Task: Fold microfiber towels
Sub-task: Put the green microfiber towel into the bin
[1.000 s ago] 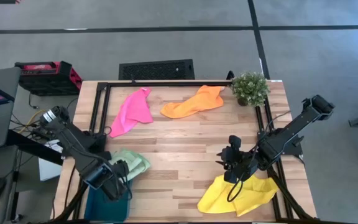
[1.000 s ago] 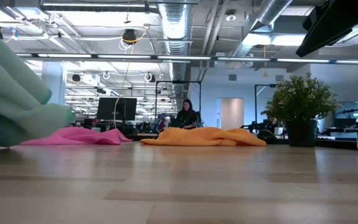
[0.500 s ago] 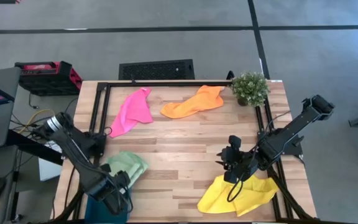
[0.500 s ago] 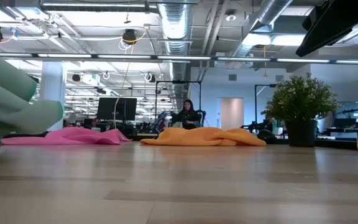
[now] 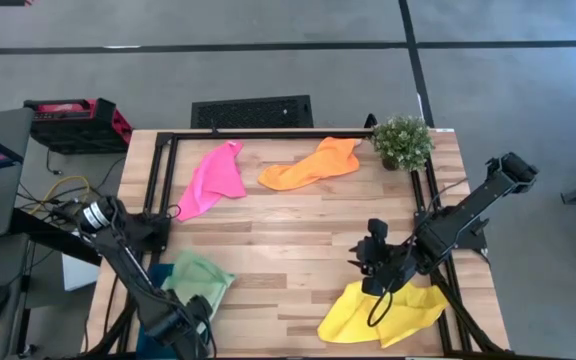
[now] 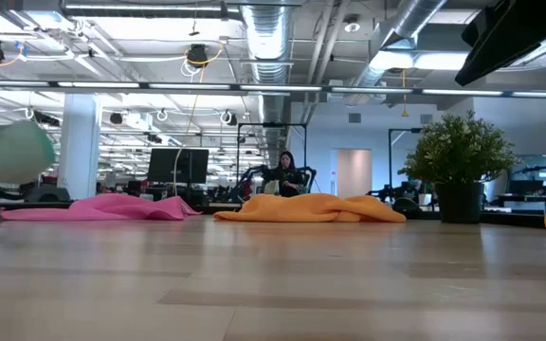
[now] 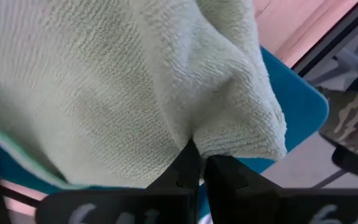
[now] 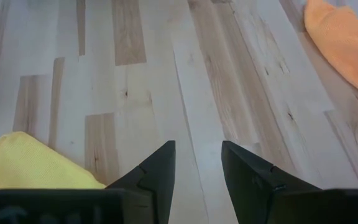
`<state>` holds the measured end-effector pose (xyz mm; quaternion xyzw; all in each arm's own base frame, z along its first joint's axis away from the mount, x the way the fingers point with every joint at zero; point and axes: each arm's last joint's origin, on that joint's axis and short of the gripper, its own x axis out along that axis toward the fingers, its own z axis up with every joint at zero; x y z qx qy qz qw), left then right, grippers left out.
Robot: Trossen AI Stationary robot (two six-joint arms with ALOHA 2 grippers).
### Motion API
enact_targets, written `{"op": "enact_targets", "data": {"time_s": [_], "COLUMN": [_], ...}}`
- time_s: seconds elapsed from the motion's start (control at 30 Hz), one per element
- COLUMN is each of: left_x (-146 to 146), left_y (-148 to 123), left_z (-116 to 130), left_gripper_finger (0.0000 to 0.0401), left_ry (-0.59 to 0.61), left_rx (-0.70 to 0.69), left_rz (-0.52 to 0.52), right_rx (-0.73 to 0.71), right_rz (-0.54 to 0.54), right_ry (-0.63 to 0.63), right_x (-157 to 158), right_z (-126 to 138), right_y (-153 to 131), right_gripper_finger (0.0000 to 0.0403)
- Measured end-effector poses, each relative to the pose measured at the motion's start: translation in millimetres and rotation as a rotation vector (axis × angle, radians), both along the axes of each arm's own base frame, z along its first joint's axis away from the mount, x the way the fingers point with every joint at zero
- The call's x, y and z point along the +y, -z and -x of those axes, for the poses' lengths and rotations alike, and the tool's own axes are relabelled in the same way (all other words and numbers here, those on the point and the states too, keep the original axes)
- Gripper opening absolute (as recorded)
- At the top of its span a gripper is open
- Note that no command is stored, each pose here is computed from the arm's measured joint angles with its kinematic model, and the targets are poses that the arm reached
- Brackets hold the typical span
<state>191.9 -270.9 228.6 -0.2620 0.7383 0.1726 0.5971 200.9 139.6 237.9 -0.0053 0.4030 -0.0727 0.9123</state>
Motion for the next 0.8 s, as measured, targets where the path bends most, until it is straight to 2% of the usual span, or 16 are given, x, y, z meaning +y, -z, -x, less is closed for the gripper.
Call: {"op": "enact_targets", "data": {"time_s": [0.3,0.57,0.8], "left_x": [-21.6,-35.0,-35.5], "left_y": [18.1,34.8,38.1], "left_z": [3.2,-5.6,-6.7], "left_gripper_finger": [0.0,0.0,0.0], "left_ry": [-0.134,-0.148,-0.137], "left_rx": [0.031,0.026,0.011], "left_rz": [0.015,0.074,0.061], "right_rx": [0.002,0.001,0.0], "right_rz": [0.001,0.007,0.007], "right_ry": [-0.055,-0.103,-0.116], "right_x": [9.7,17.8,20.3], "right_z": [7.1,13.4,15.5], "right_y": [0.1,0.0,0.0], "right_gripper_finger": [0.0155,0.0155,0.0155]}}
